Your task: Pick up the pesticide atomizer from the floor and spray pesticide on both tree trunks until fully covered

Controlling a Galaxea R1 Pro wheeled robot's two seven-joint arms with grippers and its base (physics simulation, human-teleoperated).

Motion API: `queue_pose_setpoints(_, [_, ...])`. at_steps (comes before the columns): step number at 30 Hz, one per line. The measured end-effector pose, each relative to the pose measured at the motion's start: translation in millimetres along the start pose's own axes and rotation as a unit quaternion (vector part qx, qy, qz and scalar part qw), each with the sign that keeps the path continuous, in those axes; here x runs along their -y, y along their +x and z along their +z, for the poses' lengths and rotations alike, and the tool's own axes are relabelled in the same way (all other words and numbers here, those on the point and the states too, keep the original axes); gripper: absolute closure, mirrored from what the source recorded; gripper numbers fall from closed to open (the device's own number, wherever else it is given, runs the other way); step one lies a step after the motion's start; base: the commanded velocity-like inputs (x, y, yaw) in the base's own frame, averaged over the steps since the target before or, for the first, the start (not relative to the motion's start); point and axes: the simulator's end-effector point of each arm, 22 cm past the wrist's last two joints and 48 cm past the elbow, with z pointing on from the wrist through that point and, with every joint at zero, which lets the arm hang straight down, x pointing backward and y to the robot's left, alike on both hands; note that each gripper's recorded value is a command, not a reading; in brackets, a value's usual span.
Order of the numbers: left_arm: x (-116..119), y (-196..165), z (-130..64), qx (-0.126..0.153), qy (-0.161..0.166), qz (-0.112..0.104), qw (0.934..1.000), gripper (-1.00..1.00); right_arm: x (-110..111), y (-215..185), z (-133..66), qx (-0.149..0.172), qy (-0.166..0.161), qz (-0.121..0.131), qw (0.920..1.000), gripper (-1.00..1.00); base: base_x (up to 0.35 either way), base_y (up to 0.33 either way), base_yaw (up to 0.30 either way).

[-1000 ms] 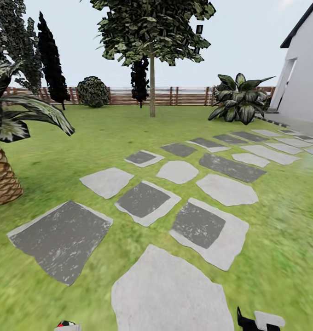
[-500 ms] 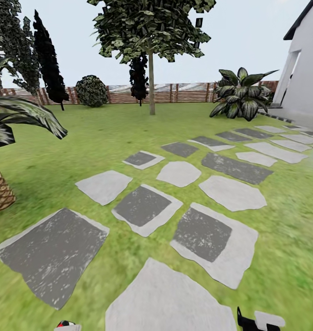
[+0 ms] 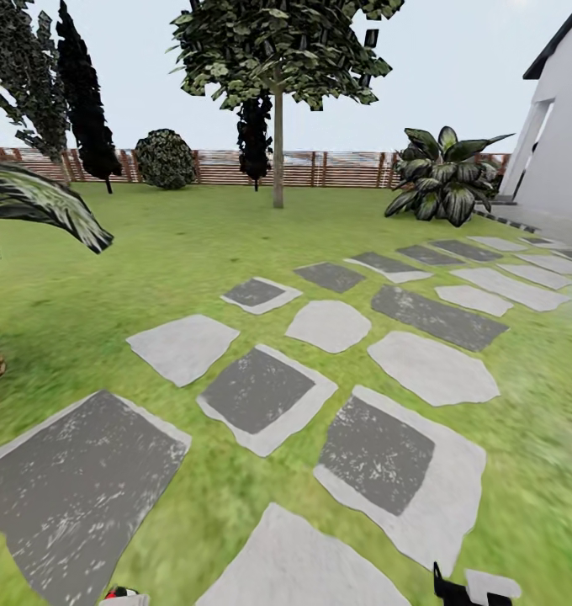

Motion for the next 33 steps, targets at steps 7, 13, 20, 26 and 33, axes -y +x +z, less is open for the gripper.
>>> queue_pose_setpoints(7, [0.5,-0.1,-0.1,0.001,0.000,0.000,1.0000,1.00,0.0,0.0,0.0,0.000,0.000,0.000,1.0000,-1.00,0.337,0.000,0.000])
queue_pose_setpoints(13, [0.7,0.0,-0.1,0.000,0.000,0.000,1.0000,1.00,0.0,0.0,0.0,0.000,0.000,0.000,1.0000,-1.00,0.337,0.000,0.000])
queue_pose_setpoints(20, [0.5,-0.2,-0.1,0.001,0.000,-0.001,1.0000,1.00,-0.1,0.6,-0.1,-0.001,0.000,0.000,1.0000,-1.00,0.337,0.000,0.000])
queue_pose_setpoints(26, [0.5,-0.4,-0.1,0.001,0.000,0.000,1.0000,1.00,0.0,0.7,-0.1,-0.001,0.000,0.000,1.0000,-1.00,0.337,0.000,0.000])
queue_pose_setpoints(33, [0.5,-0.6,0.0,0.001,0.000,0.000,1.0000,1.00,0.0,0.4,-0.1,0.000,0.000,0.000,1.0000,-1.00,0.337,0.000,0.000])
